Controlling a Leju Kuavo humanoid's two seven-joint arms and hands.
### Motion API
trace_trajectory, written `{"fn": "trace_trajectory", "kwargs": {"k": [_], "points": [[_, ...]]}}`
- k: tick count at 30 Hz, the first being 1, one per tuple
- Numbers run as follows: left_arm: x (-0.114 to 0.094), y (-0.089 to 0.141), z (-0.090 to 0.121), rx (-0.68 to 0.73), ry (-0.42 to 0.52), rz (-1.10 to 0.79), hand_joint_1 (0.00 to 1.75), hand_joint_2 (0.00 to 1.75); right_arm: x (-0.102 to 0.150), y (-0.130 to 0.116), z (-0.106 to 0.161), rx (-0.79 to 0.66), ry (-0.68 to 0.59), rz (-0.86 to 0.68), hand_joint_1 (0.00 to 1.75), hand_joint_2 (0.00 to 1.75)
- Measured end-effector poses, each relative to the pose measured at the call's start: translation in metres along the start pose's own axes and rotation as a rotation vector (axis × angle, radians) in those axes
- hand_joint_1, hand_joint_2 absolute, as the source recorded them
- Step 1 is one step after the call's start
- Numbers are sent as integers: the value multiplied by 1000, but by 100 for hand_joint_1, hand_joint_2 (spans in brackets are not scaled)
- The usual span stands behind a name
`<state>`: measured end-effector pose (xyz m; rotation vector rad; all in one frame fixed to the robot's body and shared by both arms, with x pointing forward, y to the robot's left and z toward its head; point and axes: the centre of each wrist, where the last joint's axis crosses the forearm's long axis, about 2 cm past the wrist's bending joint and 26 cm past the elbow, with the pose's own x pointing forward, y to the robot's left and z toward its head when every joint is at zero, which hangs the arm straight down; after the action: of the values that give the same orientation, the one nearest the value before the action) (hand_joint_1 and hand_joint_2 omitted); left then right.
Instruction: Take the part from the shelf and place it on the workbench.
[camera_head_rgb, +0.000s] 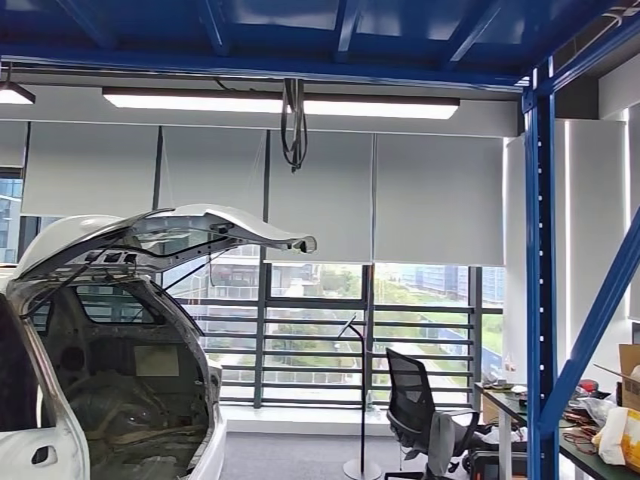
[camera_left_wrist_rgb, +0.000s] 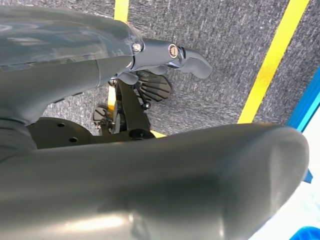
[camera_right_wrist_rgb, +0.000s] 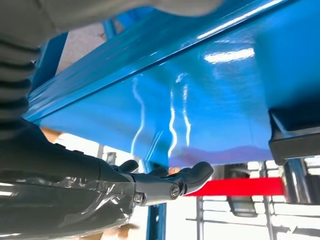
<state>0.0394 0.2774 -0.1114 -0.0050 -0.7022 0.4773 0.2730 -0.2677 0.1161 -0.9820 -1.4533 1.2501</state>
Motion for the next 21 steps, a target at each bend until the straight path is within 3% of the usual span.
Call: {"fn": "trace_trajectory", "kwargs": {"k": [9, 21], "points": [[2, 0, -2, -28, 1, -33, 0, 0, 19, 0, -2, -109, 68, 130, 0, 175], [8, 4, -5, -53, -2, -82, 0, 0, 31, 2, -3, -141, 128, 97, 0, 175]]}}
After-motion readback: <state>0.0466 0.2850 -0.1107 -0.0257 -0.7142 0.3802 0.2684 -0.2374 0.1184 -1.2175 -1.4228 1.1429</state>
